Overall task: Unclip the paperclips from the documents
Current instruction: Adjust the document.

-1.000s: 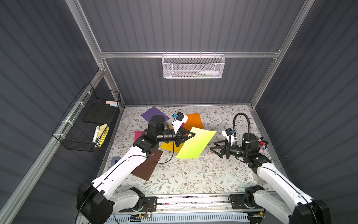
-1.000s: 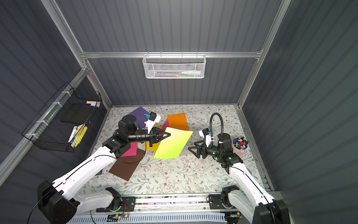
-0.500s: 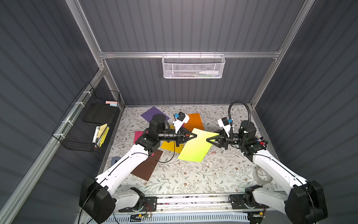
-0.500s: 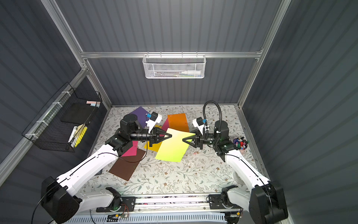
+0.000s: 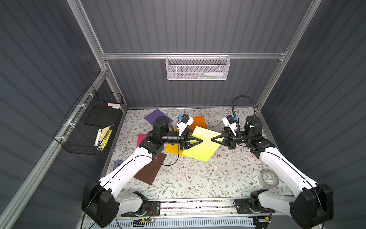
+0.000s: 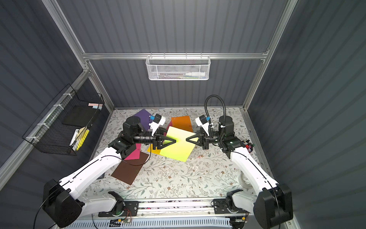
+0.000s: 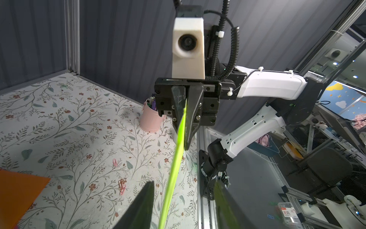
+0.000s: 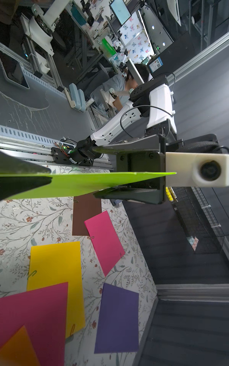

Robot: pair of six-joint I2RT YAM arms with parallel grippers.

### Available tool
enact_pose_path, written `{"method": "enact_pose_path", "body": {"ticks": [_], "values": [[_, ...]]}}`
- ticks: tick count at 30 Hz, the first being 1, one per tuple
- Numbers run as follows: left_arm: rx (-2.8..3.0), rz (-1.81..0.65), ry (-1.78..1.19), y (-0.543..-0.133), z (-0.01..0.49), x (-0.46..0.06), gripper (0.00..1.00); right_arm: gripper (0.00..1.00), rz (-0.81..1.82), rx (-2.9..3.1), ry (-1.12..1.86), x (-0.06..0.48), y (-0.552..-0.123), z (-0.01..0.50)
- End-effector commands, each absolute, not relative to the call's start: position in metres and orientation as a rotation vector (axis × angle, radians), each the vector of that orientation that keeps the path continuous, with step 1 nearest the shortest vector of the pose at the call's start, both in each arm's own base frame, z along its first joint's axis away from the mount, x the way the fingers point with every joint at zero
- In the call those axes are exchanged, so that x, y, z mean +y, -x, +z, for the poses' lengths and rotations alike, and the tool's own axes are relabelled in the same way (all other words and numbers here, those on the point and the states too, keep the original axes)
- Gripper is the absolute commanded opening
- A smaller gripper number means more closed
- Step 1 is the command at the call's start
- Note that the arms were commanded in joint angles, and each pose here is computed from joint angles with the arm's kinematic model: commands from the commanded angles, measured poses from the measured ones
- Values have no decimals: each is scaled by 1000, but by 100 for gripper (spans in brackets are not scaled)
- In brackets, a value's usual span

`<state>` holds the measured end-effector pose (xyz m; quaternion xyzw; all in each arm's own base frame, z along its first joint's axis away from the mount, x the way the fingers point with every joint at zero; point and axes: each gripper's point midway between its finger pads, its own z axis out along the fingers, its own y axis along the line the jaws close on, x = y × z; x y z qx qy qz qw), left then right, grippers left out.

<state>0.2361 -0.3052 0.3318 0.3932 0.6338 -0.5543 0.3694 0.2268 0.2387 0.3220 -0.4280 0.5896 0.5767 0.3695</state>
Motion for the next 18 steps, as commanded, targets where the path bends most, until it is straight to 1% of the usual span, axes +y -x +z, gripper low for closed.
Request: {"method": "enact_pose_path", "body": {"ticks": [1,2,3,5,6,9,11,12,15,18], "values": [[1632,-1495,-1037,-231,319,-307,47,0,1496,1477,1144,239,-219,331],[1638,-1504,-1037,-230,316,-307,44,0,1496,1474,1146,239,-220,333],[1643,-1507,-1033,-231,314,-307,39,0,1497,1477,1144,239,-220,333],[1638,-1500,-1024,-232,315,-307,25,0,1504,1486,1141,240,-222,333],[1635,-1492,-1017,-233,317,-307,17,10,1504,1493,1141,239,-221,333],[1629,-1455,-988,-240,324,-306,0,40,1524,1548,1121,241,-226,320],[1619,-1428,-965,-244,330,-303,0,52,1517,1579,1101,240,-227,312],[1604,-1423,-954,-245,336,-301,0,55,1514,1593,1089,240,-227,306],[1562,-1427,-934,-247,349,-294,0,59,1524,1634,1044,240,-229,289],[1543,-1424,-943,-248,355,-293,0,60,1550,1655,1001,241,-230,277]]}}
